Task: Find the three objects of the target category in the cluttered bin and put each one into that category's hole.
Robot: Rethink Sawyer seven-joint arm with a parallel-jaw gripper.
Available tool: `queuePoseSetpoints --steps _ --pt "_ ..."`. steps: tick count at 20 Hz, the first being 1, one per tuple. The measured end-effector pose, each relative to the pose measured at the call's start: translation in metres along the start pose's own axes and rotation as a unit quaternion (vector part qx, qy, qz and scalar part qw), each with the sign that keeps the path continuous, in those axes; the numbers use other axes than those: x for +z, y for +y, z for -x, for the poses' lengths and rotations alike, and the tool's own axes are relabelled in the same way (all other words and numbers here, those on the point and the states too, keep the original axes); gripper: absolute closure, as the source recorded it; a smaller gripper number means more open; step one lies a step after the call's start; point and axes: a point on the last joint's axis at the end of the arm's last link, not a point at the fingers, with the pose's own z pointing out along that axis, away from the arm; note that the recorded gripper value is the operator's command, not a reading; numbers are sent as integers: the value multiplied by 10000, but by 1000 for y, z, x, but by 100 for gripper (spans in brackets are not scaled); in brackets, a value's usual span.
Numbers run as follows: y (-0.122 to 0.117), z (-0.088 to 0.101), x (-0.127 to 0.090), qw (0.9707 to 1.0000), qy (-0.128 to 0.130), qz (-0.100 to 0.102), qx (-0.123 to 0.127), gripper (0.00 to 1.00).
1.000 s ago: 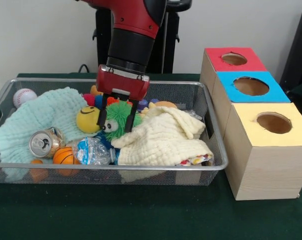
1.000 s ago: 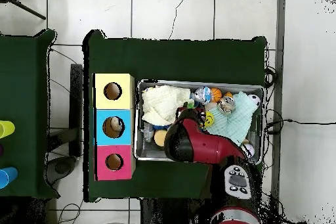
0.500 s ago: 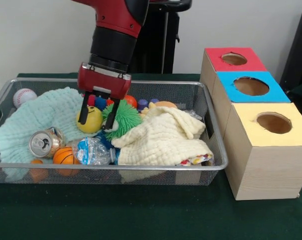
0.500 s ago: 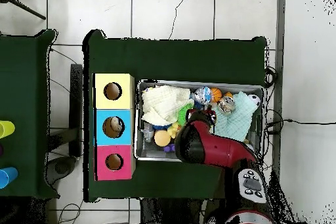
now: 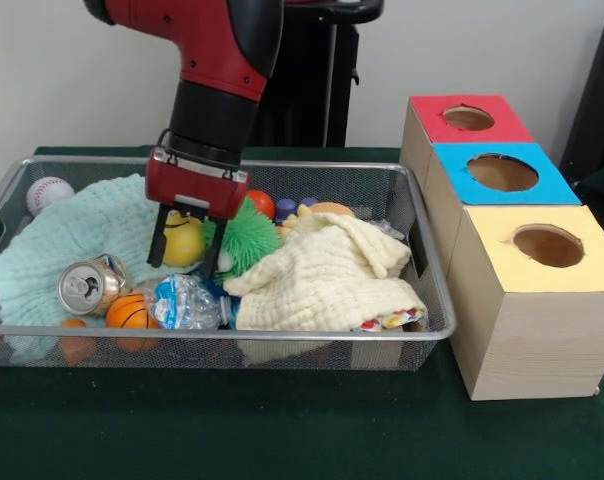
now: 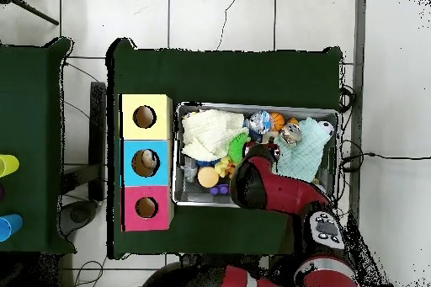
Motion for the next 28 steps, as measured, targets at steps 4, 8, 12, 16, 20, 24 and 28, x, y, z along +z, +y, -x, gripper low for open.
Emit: queuePoseSetpoints --steps 4,8,12,16,20,24,28 --pt "2 -1 10 9998 -210 3 33 0" --pt "6 -2 17 9996 -279 54 58 0" --pt "9 -2 20 9995 -294 109 39 0" --pt "10 -4 21 9993 -319 183 3 0" --pt "5 -5 22 9988 -387 302 -19 0" --pt "2 -6 24 9983 -434 379 -34 0" --pt "-1 -6 25 9978 -487 452 -56 0"
